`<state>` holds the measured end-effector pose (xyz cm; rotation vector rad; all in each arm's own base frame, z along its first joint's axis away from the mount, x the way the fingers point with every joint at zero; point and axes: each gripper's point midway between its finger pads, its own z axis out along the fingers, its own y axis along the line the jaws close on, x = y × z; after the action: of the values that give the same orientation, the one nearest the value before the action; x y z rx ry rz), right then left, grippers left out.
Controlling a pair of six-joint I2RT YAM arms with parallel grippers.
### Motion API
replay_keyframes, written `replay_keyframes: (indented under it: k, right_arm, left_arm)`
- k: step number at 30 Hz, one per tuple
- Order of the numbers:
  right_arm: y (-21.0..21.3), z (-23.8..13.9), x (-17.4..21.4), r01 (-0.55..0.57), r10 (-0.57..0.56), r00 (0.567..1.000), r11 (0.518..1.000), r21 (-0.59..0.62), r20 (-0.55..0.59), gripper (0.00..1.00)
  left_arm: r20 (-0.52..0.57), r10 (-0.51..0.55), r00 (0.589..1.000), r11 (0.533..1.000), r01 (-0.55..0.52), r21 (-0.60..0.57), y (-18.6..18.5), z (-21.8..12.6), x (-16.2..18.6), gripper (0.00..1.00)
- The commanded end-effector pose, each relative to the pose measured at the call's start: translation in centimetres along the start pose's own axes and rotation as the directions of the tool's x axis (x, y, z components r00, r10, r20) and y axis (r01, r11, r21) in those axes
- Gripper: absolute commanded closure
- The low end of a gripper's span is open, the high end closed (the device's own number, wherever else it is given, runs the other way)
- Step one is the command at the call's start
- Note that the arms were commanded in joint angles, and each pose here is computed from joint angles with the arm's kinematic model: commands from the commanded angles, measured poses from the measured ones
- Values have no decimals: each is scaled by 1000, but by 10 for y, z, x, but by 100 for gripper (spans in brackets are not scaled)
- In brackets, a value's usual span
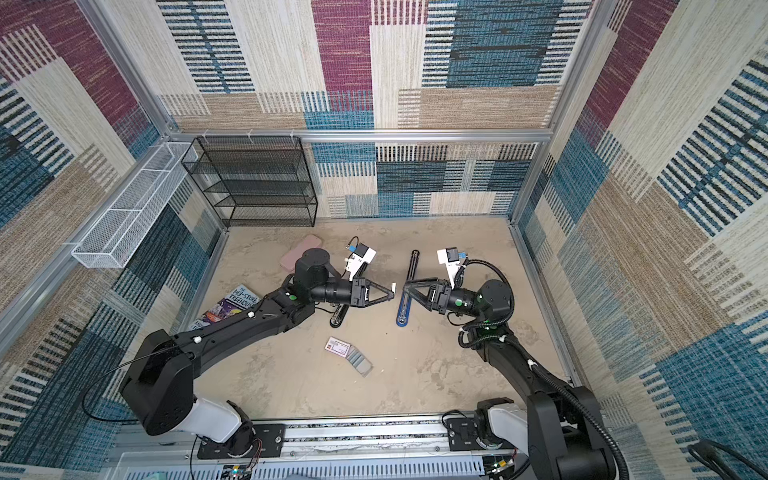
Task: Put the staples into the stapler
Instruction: 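Raise the staple strip with the left gripper while the right gripper approaches, then grasp the staple strip with the right gripper while the left gripper releases it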
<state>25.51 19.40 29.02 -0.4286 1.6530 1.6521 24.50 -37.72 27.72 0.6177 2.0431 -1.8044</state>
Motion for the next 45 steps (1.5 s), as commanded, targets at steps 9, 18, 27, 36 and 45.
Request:
replay_keyframes:
  k: [9, 18, 27, 36, 45]
  right_arm:
    - [31, 6, -5, 44, -46, 999, 994, -97, -14, 48]
    - [36, 7, 0, 39, -42, 999, 993, -113, -29, 54]
    - [34, 7, 2, 32, -34, 999, 994, -109, -24, 64]
    - [34, 7, 2, 26, -29, 999, 994, -111, -21, 74]
    - [33, 7, 3, 22, -25, 999, 994, -111, -25, 79]
  left_arm:
    - [-29, 66, 997, 983, -60, 174, -41, 9, 6, 100]
    - [-15, 79, 997, 978, -75, 197, -44, 9, 5, 100]
    - [-10, 82, 997, 978, -79, 195, -42, 9, 5, 100]
    - [-13, 83, 996, 979, -79, 189, -41, 9, 6, 100]
    - [-16, 86, 996, 980, -82, 184, -40, 9, 6, 100]
